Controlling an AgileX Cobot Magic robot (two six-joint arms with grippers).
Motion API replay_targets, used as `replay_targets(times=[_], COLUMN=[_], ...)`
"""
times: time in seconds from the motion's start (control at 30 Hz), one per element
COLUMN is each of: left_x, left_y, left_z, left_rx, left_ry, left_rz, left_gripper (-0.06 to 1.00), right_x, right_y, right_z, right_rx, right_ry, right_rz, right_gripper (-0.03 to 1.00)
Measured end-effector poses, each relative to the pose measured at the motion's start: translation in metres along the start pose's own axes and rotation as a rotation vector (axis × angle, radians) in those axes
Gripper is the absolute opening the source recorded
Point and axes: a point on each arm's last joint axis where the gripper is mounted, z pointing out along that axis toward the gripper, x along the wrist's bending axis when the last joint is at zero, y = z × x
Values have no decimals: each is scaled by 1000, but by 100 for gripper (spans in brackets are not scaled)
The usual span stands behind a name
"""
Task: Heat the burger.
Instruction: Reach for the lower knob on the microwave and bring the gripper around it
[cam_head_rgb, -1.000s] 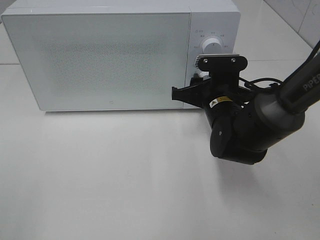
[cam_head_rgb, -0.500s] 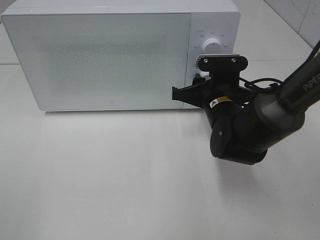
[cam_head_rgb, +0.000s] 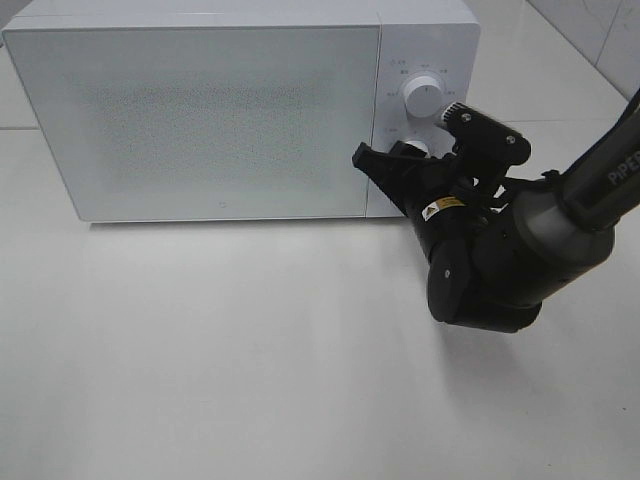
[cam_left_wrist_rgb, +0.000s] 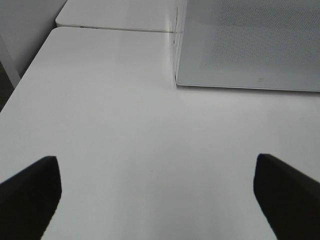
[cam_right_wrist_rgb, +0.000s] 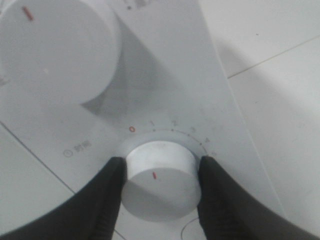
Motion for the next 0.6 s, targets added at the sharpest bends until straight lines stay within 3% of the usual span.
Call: replay_targets(times=[0.03,0.07,0.13,0.17,0.2,0.23,0.3,0.33,0.4,0.6], left_x=[0,0,0,0,0,0,0,0,0,0], left_y=[0,0,0,0,0,0,0,0,0,0], left_z=[0,0,0,0,0,0,0,0,0,0], left_rx=[0,0,0,0,0,0,0,0,0,0], left_ry=[0,0,0,0,0,0,0,0,0,0], left_rz=[0,0,0,0,0,0,0,0,0,0], left_gripper=[99,99,99,99,99,99,99,99,99,99], right_x=[0,0,0,0,0,0,0,0,0,0], right_y=[-1,-1,-1,-1,-1,-1,-1,-1,-1,-1], right_z=[0,0,0,0,0,0,-1,-1,-1,-1], right_rx=[4,4,5,5,7,7,10,10,12,13], right_ry=[3,3,5,5,8,8,12,12,13,15], right_rz=[112,112,277,277,386,386,544,544,707,919], right_gripper=[41,41,41,41,41,41,41,41,41,41])
